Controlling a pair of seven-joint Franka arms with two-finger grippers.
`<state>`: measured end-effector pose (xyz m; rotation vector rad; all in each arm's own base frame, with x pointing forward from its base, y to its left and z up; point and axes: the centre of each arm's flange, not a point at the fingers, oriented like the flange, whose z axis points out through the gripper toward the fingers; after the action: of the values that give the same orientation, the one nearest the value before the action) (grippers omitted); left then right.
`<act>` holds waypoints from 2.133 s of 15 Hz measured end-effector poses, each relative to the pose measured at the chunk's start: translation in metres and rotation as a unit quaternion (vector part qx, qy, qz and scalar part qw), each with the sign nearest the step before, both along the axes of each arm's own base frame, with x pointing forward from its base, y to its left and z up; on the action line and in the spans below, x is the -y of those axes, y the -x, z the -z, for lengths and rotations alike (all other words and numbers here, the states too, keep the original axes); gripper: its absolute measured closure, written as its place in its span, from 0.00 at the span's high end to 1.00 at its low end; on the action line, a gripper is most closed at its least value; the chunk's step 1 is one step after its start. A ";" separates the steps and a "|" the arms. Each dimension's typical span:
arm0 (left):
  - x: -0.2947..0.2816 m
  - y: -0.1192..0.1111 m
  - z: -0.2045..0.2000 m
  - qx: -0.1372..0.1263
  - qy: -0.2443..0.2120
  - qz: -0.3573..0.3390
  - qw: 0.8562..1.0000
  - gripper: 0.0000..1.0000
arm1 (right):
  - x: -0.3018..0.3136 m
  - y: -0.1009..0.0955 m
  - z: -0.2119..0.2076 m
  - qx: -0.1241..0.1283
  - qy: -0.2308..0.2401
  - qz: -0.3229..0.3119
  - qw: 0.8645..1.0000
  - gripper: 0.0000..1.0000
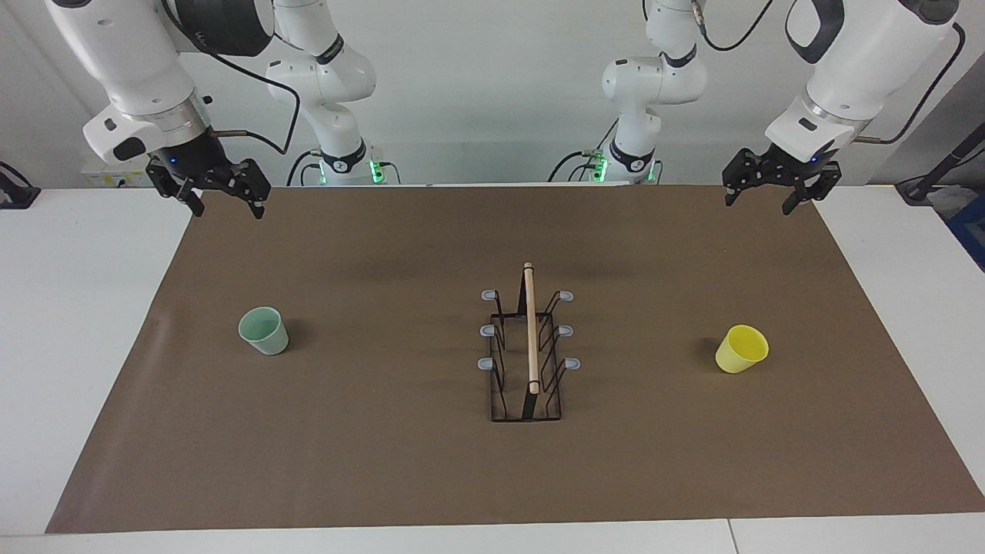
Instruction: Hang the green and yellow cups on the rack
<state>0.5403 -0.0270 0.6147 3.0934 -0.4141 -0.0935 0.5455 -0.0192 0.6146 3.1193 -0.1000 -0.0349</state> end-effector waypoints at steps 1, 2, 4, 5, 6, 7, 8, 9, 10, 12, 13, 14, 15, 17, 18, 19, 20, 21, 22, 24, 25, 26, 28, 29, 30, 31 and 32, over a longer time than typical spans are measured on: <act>-0.003 0.000 0.000 0.000 0.000 -0.002 1.000 1.00 | 0.000 0.000 0.000 0.000 0.000 0.000 1.000 1.00; -0.005 0.000 0.000 0.000 0.000 -0.004 1.000 1.00 | 0.000 0.000 0.000 0.000 0.000 0.000 1.000 1.00; -0.004 0.000 0.001 -0.002 0.000 -0.004 1.000 1.00 | 0.000 0.000 0.000 0.000 0.000 0.000 1.000 1.00; -0.003 0.000 0.001 -0.002 0.000 -0.002 1.000 1.00 | 0.000 0.000 0.000 0.000 0.000 0.000 1.000 1.00; -0.001 0.000 0.001 -0.003 0.000 -0.001 1.000 1.00 | 0.000 0.000 0.000 0.000 0.000 0.000 1.000 1.00; -0.001 0.000 0.001 -0.003 0.000 -0.001 1.000 1.00 | 0.000 0.000 0.000 0.000 0.000 0.000 1.000 1.00; -0.002 0.000 0.001 -0.003 0.000 -0.001 1.000 1.00 | 0.000 0.000 0.000 -0.001 0.000 0.000 1.000 1.00; -0.003 0.000 0.001 -0.002 0.000 -0.004 1.000 1.00 | 0.002 0.000 0.000 -0.001 0.000 0.002 1.000 1.00; -0.004 0.000 0.001 -0.001 0.000 -0.009 1.000 1.00 | 0.004 0.001 0.001 -0.003 0.000 0.002 1.000 1.00; -0.005 -0.001 0.001 0.000 -0.001 -0.022 1.000 1.00 | 0.008 0.002 0.002 -0.007 -0.001 -0.003 1.000 1.00; -0.005 -0.001 0.003 -0.001 -0.001 -0.026 1.000 1.00 | 0.011 0.002 0.002 -0.008 -0.001 -0.004 1.000 1.00; -0.005 -0.003 0.006 -0.003 0.000 -0.030 1.000 1.00 | 0.015 0.002 0.002 -0.009 -0.001 -0.003 1.000 1.00; -0.007 -0.006 0.013 -0.008 0.003 -0.039 0.999 1.00 | 0.018 0.003 0.002 -0.009 -0.001 -0.003 1.000 1.00; -0.019 -0.021 0.033 -0.013 0.022 -0.080 0.996 1.00 | 0.020 0.003 0.003 -0.010 -0.001 -0.002 1.000 1.00; -0.027 -0.030 0.043 -0.014 0.031 -0.110 0.993 1.00 | 0.019 0.003 0.005 -0.012 -0.002 -0.003 1.000 1.00; -0.035 -0.040 0.053 -0.015 0.037 -0.137 0.990 0.98 | 0.016 0.004 0.010 -0.017 -0.002 -0.005 1.000 1.00; -0.042 -0.050 0.062 -0.016 0.038 -0.161 0.986 0.98 | 0.014 0.005 0.014 -0.019 -0.002 -0.007 1.000 1.00; -0.050 -0.061 0.069 -0.017 0.039 -0.188 0.981 0.98 | 0.012 0.003 0.017 -0.013 -0.002 -0.007 1.000 1.00; -0.056 -0.071 0.075 -0.014 0.044 -0.215 0.975 0.98 | 0.011 0.001 0.019 -0.006 -0.002 -0.005 1.000 1.00; -0.072 -0.090 0.086 0.000 0.070 -0.282 0.957 0.99 | 0.003 -0.001 0.021 -0.003 -0.002 -0.009 1.000 1.00; -0.082 -0.097 0.092 0.002 0.084 -0.318 0.944 1.00 | -0.002 -0.004 0.022 -0.003 -0.001 -0.012 1.000 1.00; -0.091 -0.103 0.100 0.003 0.092 -0.356 0.930 1.00 | -0.005 -0.009 0.024 -0.004 -0.001 -0.012 1.000 1.00; -0.104 -0.116 0.116 -0.001 0.100 -0.427 0.899 1.00 | -0.006 -0.032 0.032 -0.005 -0.006 -0.005 1.000 1.00; -0.110 -0.121 0.124 -0.006 0.105 -0.453 0.885 1.00 | -0.003 -0.049 0.043 -0.008 -0.007 0.001 1.000 1.00; -0.117 -0.126 0.134 -0.014 0.111 -0.475 0.873 1.00 | 0.002 -0.069 0.058 -0.012 -0.005 0.006 1.000 1.00; -0.124 -0.131 0.144 -0.027 0.119 -0.506 0.854 1.00 | 0.009 -0.091 0.077 -0.017 -0.001 0.008 1.000 1.00; -0.135 -0.136 0.156 -0.041 0.129 -0.543 0.829 1.00 | 0.016 -0.111 0.100 -0.025 0.003 0.000 1.000 1.00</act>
<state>0.6760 0.1076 0.4591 2.5485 1.2134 -0.1226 0.6562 -0.0347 0.5143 3.1103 -0.0987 -0.1123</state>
